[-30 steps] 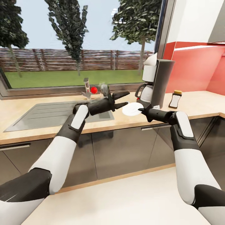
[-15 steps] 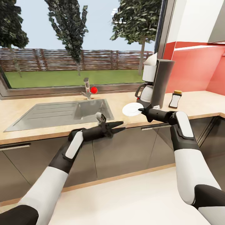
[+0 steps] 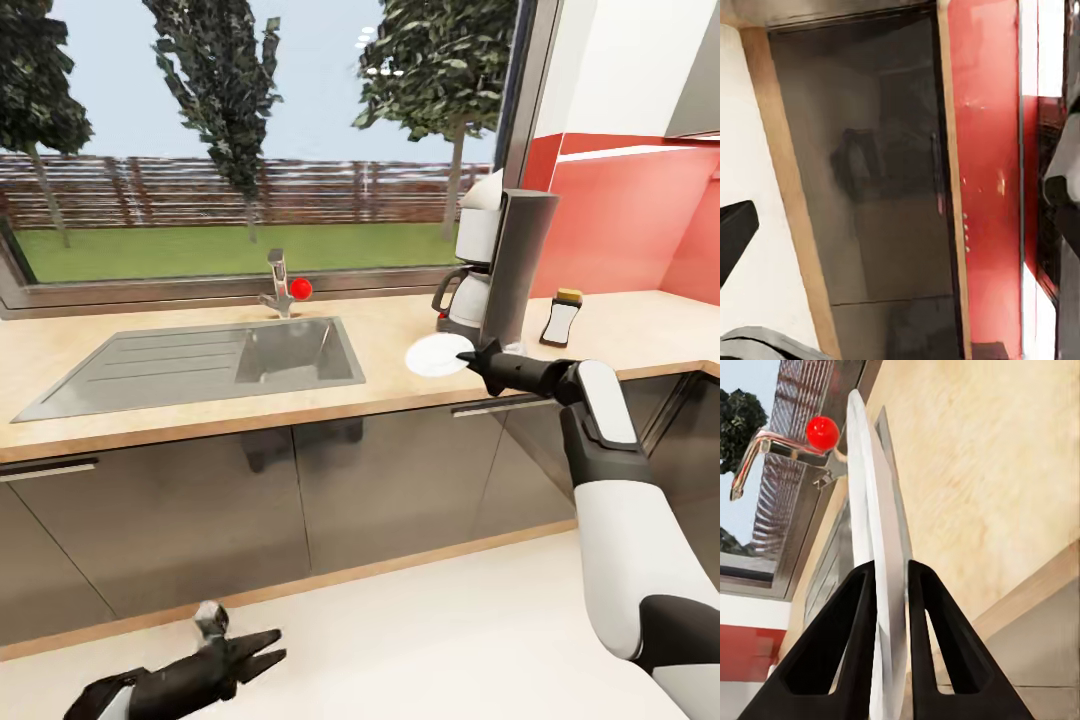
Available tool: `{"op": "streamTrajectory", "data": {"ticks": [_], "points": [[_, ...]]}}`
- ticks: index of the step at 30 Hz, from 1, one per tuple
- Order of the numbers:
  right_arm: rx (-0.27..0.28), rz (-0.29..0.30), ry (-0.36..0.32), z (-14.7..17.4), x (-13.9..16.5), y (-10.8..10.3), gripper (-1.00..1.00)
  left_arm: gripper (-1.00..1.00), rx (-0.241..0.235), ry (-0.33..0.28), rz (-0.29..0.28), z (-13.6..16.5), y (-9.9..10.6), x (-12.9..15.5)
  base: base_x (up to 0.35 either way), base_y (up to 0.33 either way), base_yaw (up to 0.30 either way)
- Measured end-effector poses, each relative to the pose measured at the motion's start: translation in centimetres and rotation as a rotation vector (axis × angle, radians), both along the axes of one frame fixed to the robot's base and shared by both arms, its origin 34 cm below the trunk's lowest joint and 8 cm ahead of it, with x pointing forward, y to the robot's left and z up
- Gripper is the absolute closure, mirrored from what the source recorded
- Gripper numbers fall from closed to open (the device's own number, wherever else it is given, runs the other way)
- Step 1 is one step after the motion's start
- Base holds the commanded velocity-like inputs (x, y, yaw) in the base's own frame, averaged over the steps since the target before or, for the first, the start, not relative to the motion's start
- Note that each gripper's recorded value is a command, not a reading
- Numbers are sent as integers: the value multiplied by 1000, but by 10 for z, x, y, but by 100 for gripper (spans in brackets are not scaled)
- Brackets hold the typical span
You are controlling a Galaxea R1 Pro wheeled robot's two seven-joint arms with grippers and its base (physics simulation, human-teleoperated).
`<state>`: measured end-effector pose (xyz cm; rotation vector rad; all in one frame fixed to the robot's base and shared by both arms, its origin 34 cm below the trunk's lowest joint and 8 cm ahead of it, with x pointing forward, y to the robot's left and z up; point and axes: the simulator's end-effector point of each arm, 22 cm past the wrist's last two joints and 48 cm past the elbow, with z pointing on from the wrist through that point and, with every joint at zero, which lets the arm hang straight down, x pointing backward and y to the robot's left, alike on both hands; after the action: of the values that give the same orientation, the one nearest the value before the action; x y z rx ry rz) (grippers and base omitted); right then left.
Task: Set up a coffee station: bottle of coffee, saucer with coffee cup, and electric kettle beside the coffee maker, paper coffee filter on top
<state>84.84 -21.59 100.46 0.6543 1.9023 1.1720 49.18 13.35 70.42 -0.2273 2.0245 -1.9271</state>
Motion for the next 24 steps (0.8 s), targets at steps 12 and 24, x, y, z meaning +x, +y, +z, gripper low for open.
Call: {"op": "streamTrajectory", "data": {"ticks": [12, 24], "points": [[-5, -6, 8, -4, 0, -5, 100, -100, 232, 104, 287, -151, 115, -164, 0, 0, 0], [-3, -12, 25, -11, 1, -10, 100, -100, 598, 336, 330, -241, 132, -202, 0, 0, -7]]}}
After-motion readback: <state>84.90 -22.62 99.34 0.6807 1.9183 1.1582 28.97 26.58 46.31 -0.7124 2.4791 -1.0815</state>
